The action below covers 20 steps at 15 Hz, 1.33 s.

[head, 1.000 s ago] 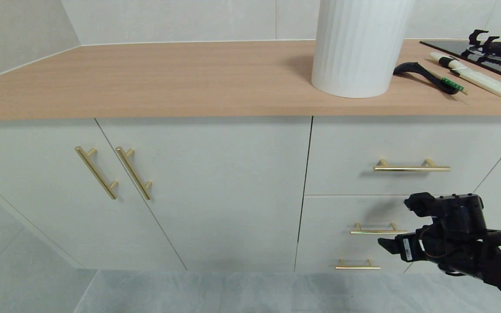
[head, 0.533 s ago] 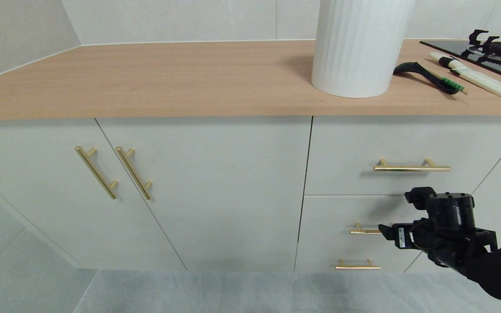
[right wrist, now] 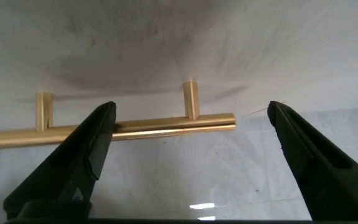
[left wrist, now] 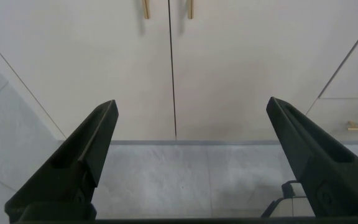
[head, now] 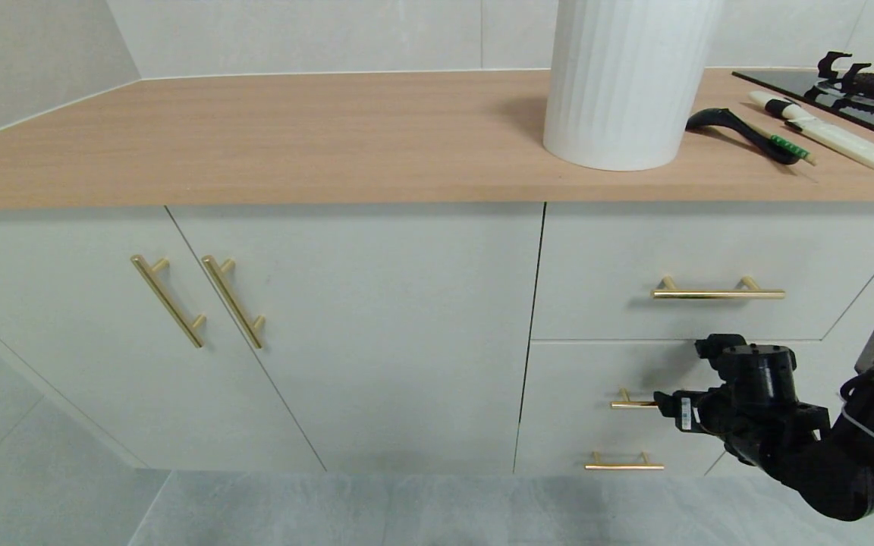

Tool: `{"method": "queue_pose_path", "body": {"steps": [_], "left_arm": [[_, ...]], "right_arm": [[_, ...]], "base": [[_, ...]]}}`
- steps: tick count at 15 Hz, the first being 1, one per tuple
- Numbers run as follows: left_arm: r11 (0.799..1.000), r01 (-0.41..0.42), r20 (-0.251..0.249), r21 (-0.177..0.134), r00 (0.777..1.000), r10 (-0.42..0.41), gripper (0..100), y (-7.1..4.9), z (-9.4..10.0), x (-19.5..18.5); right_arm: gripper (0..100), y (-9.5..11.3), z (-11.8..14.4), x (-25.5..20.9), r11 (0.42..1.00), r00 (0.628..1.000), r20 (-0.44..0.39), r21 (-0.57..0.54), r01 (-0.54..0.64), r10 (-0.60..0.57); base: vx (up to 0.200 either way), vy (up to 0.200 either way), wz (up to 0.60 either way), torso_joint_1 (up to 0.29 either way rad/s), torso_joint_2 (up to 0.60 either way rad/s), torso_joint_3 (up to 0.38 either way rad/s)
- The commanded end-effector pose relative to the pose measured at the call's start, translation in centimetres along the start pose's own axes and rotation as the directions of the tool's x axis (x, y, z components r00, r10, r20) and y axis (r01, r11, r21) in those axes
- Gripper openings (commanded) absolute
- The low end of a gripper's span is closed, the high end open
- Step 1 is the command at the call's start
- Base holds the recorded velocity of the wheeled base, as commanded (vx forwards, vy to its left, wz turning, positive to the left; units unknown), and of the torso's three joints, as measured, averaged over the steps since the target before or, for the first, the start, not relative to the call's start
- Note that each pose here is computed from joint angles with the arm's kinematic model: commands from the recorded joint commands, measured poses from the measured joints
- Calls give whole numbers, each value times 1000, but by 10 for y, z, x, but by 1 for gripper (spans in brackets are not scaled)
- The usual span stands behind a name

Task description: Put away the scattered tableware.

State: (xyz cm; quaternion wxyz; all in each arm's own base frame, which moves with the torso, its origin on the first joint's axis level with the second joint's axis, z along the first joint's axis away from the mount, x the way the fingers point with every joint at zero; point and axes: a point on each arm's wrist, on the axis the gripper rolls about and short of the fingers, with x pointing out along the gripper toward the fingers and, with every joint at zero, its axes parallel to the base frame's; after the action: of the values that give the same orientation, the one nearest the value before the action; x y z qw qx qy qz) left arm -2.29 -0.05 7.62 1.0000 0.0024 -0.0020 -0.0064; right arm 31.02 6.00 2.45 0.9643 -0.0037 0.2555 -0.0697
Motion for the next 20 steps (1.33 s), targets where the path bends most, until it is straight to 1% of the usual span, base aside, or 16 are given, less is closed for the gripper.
{"method": "queue_pose_path", "body": {"steps": [1, 9, 10, 12, 14, 15, 17, 18, 20], "left_arm": [[1000, 0, -1, 0, 1000, 0, 100, 0, 0, 0], [1000, 0, -1, 0, 1000, 0, 100, 0, 0, 0], [1000, 0, -1, 0, 1000, 0, 100, 0, 0, 0], [1000, 0, 1, 0, 1000, 0, 100, 0, 0, 0], [1000, 0, -1, 0, 1000, 0, 100, 0, 0, 0], [1000, 0, -3, 0, 1000, 0, 100, 0, 0, 0], [1000, 0, -1, 0, 1000, 0, 100, 0, 0, 0], [1000, 0, -1, 0, 1000, 0, 100, 0, 0, 0], [1000, 0, -1, 0, 1000, 0, 100, 0, 0, 0]], "right_arm": [[100, 1, -3, 5, 1000, 1000, -11, 1, 1, -1], [100, 0, -12, 5, 1000, 999, -39, -16, -3, 2], [100, 0, -13, 4, 1000, 999, -53, -31, -3, 2], [100, -6, -11, -12, 995, 996, -88, -96, -22, 14], [100, -12, 2, -38, 991, 992, -106, -109, -75, 63], [100, -20, 23, -79, 984, 986, -134, -132, -117, 99], [100, -30, 49, -132, 970, 974, -149, -149, -191, 169], [100, -33, 64, -163, 961, 968, -133, -152, -232, 213], [100, -38, 78, -194, 957, 968, -70, -152, -248, 240]], "base": [[0, 0, 0, 0, 0, 0], [0, 0, 0, 0, 0, 0], [0, 0, 0, 0, 0, 0], [0, 0, 0, 0, 0, 0], [0, 0, 0, 0, 0, 0], [0, 0, 0, 0, 0, 0], [0, 0, 0, 0, 0, 0], [0, 0, 0, 0, 0, 0], [0, 0, 0, 0, 0, 0]]}}
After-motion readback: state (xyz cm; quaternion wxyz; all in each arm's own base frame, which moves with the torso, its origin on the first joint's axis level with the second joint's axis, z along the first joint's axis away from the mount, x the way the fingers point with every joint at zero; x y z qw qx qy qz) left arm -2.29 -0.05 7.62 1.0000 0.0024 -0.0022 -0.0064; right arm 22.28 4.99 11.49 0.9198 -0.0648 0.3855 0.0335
